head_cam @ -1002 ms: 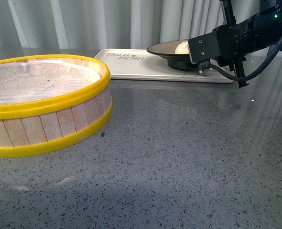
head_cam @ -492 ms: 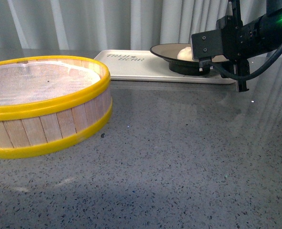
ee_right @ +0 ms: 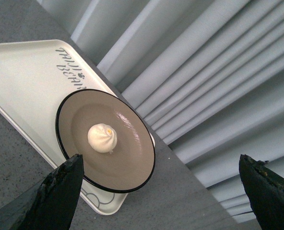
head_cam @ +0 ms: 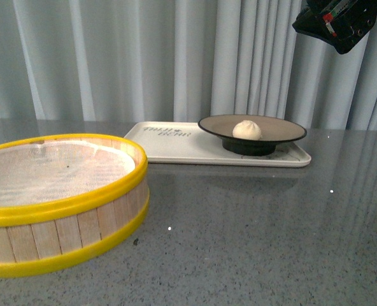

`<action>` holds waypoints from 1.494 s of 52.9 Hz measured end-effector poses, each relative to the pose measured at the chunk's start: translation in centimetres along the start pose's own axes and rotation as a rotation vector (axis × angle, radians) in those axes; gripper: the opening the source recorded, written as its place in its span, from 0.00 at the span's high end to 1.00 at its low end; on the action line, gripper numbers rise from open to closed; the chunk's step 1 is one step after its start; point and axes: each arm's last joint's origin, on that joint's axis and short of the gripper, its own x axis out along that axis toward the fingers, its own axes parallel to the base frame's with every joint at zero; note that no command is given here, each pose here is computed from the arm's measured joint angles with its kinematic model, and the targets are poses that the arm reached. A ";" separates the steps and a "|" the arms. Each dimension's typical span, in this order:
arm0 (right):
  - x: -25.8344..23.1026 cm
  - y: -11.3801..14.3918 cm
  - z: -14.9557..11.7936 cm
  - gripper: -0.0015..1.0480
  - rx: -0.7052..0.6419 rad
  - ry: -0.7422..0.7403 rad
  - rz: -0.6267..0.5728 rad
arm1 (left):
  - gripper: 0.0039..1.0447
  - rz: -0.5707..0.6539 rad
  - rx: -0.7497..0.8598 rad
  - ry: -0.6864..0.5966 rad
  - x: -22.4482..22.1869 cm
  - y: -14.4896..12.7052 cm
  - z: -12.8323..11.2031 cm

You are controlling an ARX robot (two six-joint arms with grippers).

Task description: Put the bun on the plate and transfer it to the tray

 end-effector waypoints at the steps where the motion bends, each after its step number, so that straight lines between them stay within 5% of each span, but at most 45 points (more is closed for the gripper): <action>1: -0.1 -0.1 0.0 0.09 0.044 0.004 -0.015 | 0.06 0.000 0.000 0.000 0.0 0.0 0.0; 5: -0.6 1.0 -2.1 0.24 0.322 0.029 -0.263 | 0.06 0.000 0.000 0.000 0.0 0.0 0.0; 9: -2.6 3.1 -5.4 0.41 0.571 0.002 -0.311 | 0.06 0.002 0.000 0.000 0.0 0.0 0.0; 23: -9.9 7.9 -11.6 0.99 0.714 -0.017 -0.315 | 0.06 0.000 0.000 0.000 0.0 0.0 0.0; 47: -14.9 10.5 -15.4 0.98 0.723 -0.010 -0.320 | 0.06 0.000 0.000 0.000 0.0 0.0 0.0; 79: -19.0 13.6 -17.1 0.98 0.723 -0.016 -0.322 | 0.06 0.000 0.000 0.000 0.0 0.0 0.0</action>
